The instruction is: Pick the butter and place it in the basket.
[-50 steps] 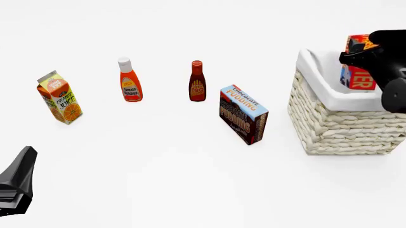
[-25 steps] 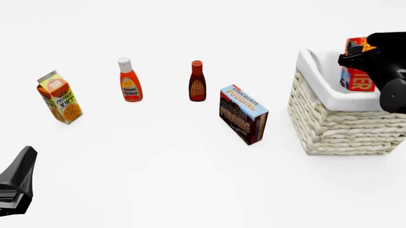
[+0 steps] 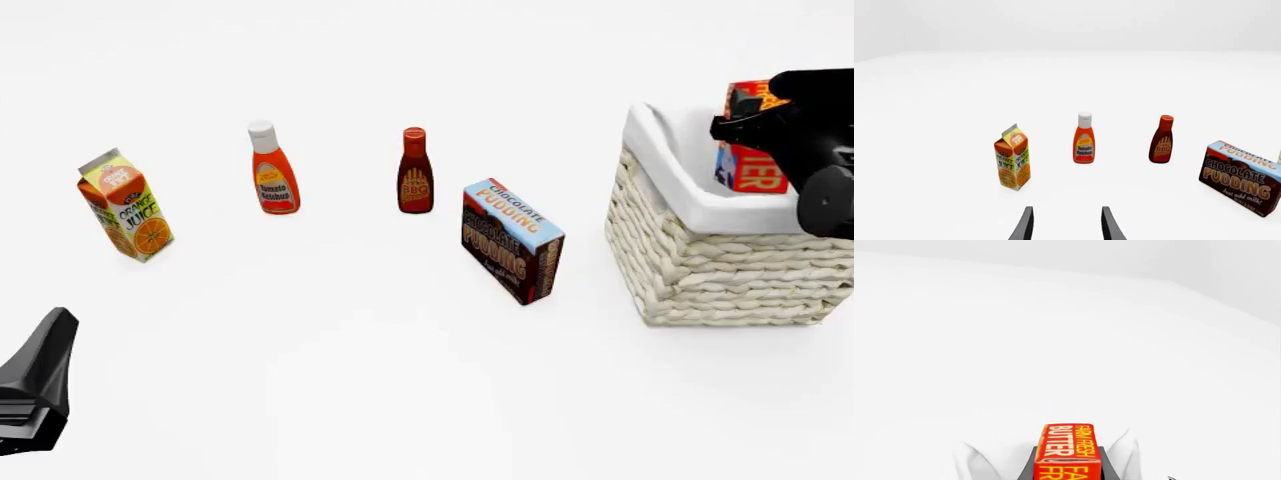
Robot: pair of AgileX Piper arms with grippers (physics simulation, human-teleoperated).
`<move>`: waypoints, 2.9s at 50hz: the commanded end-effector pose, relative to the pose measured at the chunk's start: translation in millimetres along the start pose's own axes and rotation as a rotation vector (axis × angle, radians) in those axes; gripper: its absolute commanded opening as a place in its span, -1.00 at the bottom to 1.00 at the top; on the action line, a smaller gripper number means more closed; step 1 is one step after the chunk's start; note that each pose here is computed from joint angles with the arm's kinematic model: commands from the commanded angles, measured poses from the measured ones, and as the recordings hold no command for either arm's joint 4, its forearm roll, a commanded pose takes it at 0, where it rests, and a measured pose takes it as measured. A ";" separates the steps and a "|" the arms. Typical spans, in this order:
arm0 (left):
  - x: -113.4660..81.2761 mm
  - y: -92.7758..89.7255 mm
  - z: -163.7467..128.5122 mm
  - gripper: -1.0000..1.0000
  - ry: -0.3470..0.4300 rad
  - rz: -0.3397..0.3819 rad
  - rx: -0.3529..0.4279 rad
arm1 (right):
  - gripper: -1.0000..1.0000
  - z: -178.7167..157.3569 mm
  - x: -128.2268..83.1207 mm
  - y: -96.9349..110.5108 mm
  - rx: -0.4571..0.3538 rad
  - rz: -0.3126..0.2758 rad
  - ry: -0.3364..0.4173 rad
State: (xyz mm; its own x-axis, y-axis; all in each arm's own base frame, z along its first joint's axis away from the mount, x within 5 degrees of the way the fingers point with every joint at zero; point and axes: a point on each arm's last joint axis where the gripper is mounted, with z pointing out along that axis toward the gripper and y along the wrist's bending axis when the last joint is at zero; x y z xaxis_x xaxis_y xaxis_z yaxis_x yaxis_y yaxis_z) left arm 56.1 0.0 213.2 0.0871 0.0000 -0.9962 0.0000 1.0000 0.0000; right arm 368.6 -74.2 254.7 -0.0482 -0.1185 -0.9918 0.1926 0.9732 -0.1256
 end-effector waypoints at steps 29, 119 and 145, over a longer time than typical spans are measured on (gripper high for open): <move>0.0 0.0 0.0 1.00 0.000 0.000 0.000 | -1.00 2.2 -10.3 -5.3 0.015 0.036 -0.042; 0.0 0.0 0.0 1.00 0.000 0.000 0.000 | 1.00 -2.3 -27.3 -4.6 0.013 0.038 -0.088; 0.0 0.0 0.0 1.00 0.000 0.000 0.000 | 1.00 -72.7 -72.4 -12.3 0.022 0.084 -0.142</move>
State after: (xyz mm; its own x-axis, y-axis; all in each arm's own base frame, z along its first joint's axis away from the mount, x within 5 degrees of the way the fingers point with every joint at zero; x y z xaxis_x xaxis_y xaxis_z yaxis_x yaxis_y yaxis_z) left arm 56.1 0.0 213.2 0.0871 0.0000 -0.9962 0.0000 1.0000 0.0000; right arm 320.9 -67.2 319.8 0.0954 -0.0786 -0.9923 0.2109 0.9758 -0.0570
